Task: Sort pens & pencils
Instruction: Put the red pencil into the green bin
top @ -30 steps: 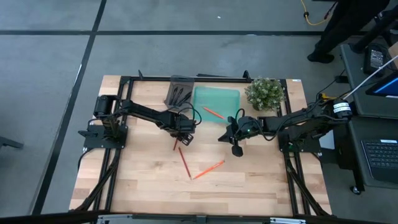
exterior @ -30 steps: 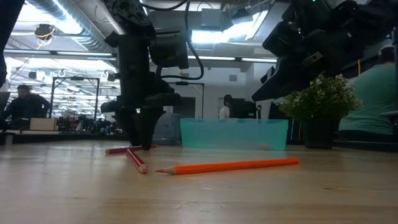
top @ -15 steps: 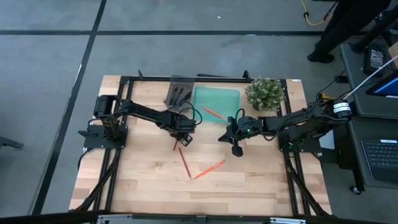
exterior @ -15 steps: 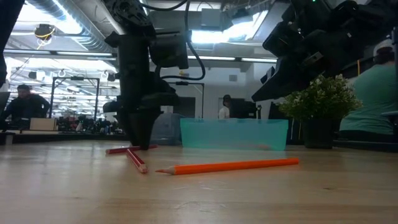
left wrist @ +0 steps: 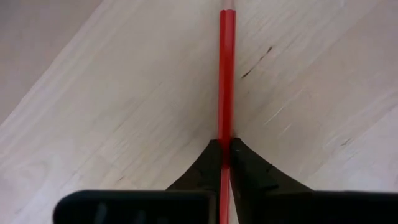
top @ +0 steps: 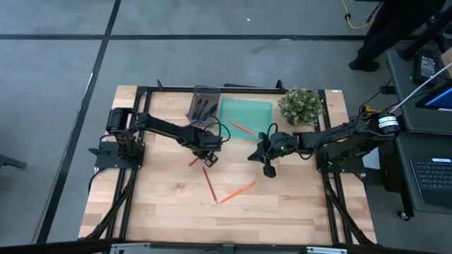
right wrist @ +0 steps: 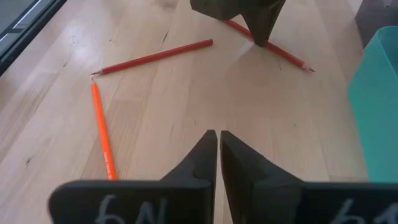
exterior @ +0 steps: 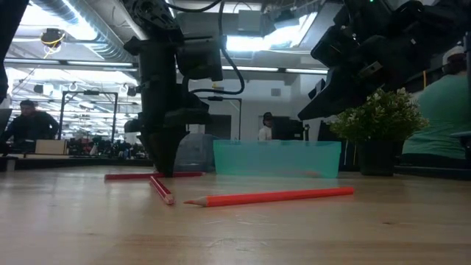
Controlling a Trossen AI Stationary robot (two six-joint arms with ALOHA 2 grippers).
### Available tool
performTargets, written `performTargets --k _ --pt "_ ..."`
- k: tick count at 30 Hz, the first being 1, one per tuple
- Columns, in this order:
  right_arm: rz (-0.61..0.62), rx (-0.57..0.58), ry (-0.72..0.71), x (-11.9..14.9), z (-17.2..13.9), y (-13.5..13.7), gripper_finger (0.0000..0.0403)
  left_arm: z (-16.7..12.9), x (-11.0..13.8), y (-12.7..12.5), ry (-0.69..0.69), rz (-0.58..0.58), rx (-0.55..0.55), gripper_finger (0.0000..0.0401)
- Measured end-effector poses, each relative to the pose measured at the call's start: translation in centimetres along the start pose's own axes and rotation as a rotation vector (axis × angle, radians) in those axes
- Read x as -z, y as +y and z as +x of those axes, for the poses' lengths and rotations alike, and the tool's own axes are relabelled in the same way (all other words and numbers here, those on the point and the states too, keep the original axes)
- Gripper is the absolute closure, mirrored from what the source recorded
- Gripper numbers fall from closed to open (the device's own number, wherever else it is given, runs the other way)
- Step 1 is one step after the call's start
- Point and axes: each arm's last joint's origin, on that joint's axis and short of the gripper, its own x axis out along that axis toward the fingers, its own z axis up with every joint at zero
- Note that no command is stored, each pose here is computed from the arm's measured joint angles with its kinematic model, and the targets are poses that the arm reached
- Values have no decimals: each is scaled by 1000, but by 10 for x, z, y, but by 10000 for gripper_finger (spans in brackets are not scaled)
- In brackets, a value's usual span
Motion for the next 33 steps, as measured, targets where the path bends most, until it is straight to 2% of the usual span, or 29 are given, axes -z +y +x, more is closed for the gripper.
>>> performTargets --k 13,24,33 --pt "0 0 0 0 0 0 379 0 -2 -1 -29 101 13 385" --pt "4 1 35 3 0 0 380 -11 -6 -6 -146 195 49 387" --pt "34 2 43 4 0 0 380 -18 -13 -23 -285 322 178 389"
